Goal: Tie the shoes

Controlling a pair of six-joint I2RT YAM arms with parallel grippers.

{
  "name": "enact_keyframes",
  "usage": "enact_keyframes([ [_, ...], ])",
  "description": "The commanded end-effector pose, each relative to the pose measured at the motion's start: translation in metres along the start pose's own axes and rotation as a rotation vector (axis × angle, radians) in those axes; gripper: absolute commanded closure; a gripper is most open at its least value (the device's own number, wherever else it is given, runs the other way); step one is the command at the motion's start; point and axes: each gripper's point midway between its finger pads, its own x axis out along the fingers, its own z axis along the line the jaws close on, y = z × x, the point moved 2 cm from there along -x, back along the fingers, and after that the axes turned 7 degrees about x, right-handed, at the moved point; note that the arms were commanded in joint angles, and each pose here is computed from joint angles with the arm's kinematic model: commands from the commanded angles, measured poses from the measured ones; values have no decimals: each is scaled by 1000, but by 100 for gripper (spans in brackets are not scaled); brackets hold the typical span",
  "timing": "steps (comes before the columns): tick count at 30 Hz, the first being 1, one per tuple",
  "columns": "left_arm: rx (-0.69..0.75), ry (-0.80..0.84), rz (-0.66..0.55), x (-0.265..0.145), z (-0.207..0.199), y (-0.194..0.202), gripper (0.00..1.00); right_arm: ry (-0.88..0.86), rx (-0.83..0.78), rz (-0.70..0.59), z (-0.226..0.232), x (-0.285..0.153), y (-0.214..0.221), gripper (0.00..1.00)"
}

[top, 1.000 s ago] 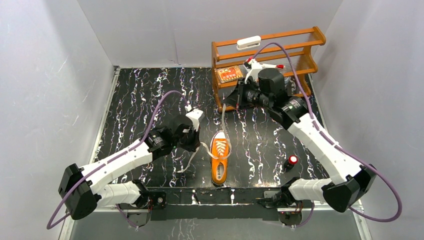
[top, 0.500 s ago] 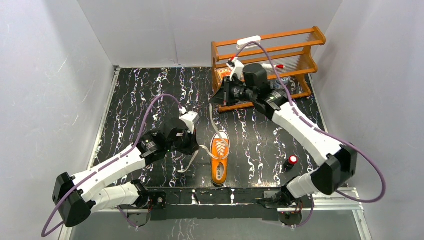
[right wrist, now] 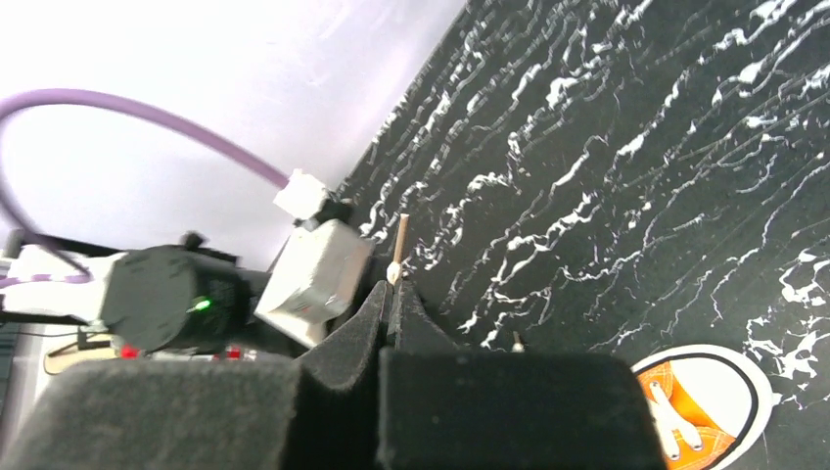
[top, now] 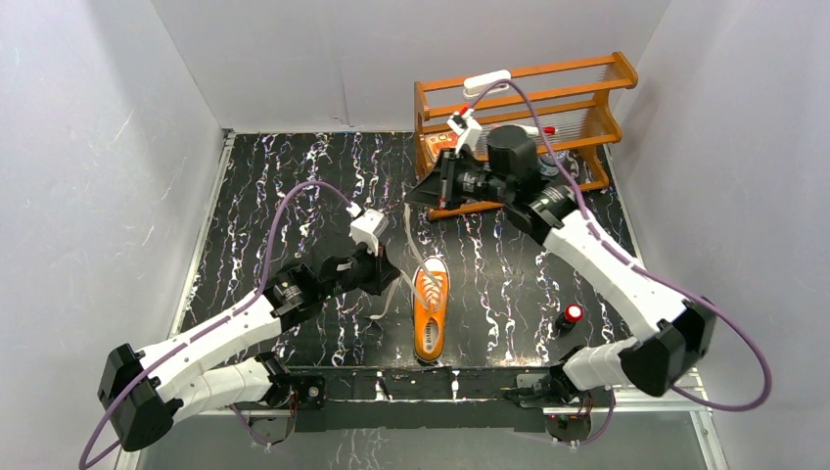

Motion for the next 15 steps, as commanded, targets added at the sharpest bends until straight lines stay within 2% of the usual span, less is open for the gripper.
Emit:
enact_keyframes([
  [1, 30, 65, -238, 4, -10, -36, 100, -98, 4, -56, 27, -33, -7, 100],
  [4, 28, 113, -276, 7, -16, -37, 100, -112, 21, -57, 25, -41, -2, 100],
  [10, 31, 191, -190, 15, -28, -22, 100, -102, 38, -45, 17, -46, 2, 100],
  [15, 20, 280, -208, 14, -40, -18, 100, -142, 53, -29, 19, -44, 5, 100],
])
